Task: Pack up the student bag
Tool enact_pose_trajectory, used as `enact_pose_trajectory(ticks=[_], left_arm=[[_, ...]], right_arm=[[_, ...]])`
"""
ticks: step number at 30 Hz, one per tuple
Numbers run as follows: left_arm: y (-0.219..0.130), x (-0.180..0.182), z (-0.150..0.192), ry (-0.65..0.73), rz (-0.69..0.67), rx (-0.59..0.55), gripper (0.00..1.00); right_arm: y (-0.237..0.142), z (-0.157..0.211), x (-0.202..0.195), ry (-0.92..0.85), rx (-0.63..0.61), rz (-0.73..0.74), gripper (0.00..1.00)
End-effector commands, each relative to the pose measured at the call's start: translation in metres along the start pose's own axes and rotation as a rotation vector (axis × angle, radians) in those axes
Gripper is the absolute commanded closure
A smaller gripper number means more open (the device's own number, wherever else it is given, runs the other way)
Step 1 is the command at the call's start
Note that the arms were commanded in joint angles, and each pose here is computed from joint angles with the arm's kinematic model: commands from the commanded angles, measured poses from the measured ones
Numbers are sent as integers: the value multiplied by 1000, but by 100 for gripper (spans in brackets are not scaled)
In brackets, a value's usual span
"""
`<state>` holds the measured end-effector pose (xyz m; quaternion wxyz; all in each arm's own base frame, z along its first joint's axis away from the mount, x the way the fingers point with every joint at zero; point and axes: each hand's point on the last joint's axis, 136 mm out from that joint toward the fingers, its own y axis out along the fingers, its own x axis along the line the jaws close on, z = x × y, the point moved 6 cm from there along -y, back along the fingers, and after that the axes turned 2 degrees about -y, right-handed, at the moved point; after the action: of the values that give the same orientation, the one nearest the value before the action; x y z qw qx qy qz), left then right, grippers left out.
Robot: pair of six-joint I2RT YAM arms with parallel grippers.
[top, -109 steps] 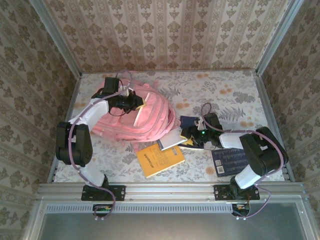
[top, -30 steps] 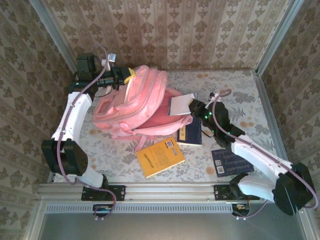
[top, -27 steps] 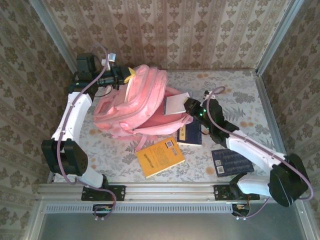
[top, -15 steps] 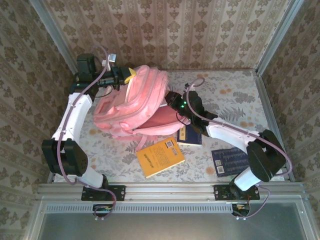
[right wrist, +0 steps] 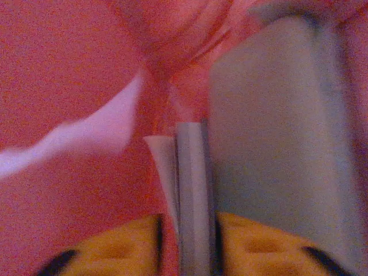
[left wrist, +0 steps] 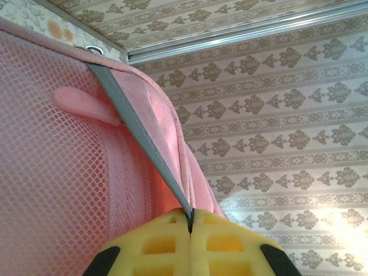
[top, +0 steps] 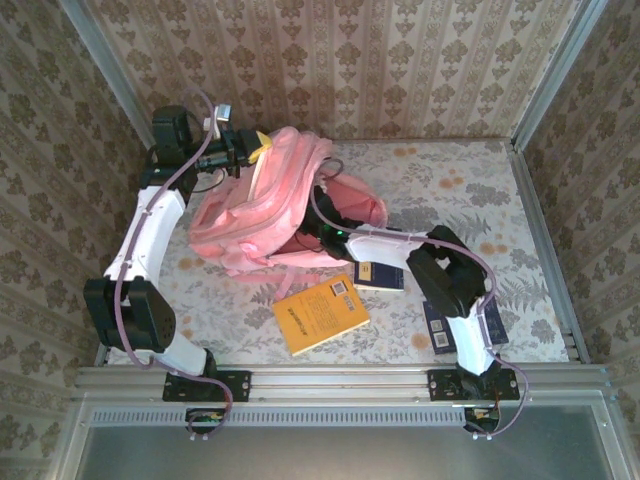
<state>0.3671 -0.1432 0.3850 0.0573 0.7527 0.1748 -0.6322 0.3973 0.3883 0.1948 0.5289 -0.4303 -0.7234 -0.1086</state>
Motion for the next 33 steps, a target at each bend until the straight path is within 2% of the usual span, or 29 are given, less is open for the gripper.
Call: enact_pose_trajectory(ticks=[1, 5, 9, 12, 15, 21, 25, 28, 31, 33], left_arm=[[-11, -49, 12, 199, 121, 14, 100], [-6, -33, 5, 159, 110, 9, 100], [-10, -31, 1, 163, 91, -15, 100], [-12, -23, 1, 179, 38, -32, 100], [-8, -9, 4, 193, -40, -43, 100], [18, 30, 3, 186, -160, -20, 100], [34, 58, -1, 213, -323, 11, 100], [48, 77, -3, 226, -423, 41, 100], [63, 93, -3, 251, -497, 71, 96], [75, 99, -4, 263, -481, 100, 94]], right_arm=[[7, 10, 10, -50, 15, 40, 49], [2, 6, 11, -59, 21, 22, 26], [-13, -5, 24, -112, 35, -53, 21], [-36, -18, 31, -176, 25, -86, 13], [-62, -30, 31, -265, 33, -37, 12], [-124, -51, 5, -404, -57, 221, 12], [-163, -63, -17, -492, -97, 364, 17], [-186, -62, -31, -576, -78, 433, 18], [-210, -61, -39, -589, -50, 438, 18], [-221, -57, -43, -591, -22, 432, 18]])
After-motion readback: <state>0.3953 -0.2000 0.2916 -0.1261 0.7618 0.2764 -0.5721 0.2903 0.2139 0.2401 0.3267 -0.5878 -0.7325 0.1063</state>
